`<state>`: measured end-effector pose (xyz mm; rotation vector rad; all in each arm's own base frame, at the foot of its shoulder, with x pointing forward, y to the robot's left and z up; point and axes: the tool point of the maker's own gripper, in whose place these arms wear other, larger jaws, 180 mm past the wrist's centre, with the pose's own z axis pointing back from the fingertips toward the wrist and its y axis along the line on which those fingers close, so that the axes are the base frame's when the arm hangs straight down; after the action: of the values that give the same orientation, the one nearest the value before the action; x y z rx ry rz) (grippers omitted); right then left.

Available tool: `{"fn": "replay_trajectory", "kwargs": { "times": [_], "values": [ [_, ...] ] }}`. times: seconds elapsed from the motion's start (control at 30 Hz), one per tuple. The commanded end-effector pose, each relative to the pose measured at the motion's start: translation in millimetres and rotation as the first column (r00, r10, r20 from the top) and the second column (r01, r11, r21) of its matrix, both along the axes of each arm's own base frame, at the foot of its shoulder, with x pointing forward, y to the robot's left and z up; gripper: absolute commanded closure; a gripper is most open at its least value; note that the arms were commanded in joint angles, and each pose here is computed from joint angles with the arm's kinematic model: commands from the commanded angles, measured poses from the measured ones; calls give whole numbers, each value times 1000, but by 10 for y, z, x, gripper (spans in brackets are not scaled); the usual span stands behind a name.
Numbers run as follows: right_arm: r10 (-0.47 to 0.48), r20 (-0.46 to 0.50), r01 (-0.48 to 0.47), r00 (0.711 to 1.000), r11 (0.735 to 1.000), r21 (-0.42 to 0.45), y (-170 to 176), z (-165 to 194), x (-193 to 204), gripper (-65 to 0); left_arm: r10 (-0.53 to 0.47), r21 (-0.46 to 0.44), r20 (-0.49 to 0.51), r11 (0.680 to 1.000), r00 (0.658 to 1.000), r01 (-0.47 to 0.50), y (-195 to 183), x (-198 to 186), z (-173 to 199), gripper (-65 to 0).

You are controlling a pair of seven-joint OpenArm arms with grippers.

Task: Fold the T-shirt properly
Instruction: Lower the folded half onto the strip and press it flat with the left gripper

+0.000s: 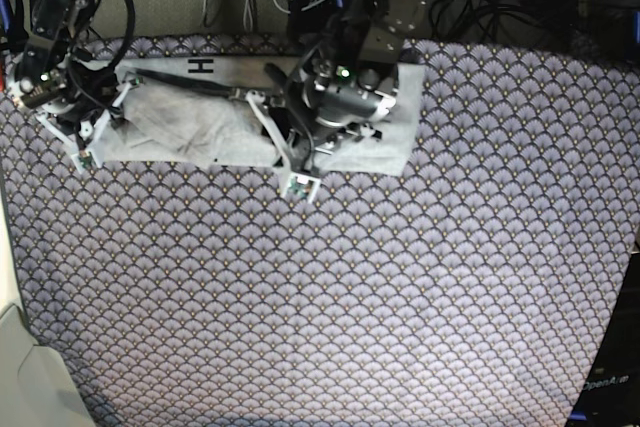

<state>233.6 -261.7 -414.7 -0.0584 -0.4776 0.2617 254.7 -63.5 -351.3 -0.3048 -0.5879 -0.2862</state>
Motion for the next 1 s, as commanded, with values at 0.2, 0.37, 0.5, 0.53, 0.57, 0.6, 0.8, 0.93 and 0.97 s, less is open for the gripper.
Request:
{"fn": "replay_trajectory", "kwargs": {
  "times": [0.2,0.37,0.5,0.53,0.57,0.6,0.8,0.93,0.97],
  "values": [
    [4,33,-3,999,1000,-17,-48,98,71,-203,-16,-61,62,998,998,19,-130,54,223,-147],
    [4,31,-3,1000,1000,-17,-48,94,65,-203,-19,-106,85,994,996,28,-175,62,363,-147],
    [4,31,-3,1000,1000,-17,-48,94,65,-203,-23,-106,75,994,997,31,-181,52,347,-149],
    [4,31,-3,1000,1000,-17,-48,94,65,-203,-24,-105,72,994,997,32,-181,49,340,-158],
    [4,31,-3,1000,1000,-17,-48,94,65,-203,-24,-105,71,994,997,31,-181,44,336,-181],
    [4,31,-3,1000,1000,-17,-48,94,65,-203,-23,-103,70,994,997,30,-174,45,333,-210],
    [4,32,-4,999,1000,-18,-48,98,67,-203,-21,-105,74,994,997,29,-169,47,348,-517],
    [4,32,-4,999,1000,-18,-48,98,67,-203,-17,-108,82,994,996,26,-165,60,364,-630],
    [4,32,-4,999,1000,-18,-48,98,67,-203,-14,-113,91,993,996,24,-158,69,398,-640]
  ]
}}
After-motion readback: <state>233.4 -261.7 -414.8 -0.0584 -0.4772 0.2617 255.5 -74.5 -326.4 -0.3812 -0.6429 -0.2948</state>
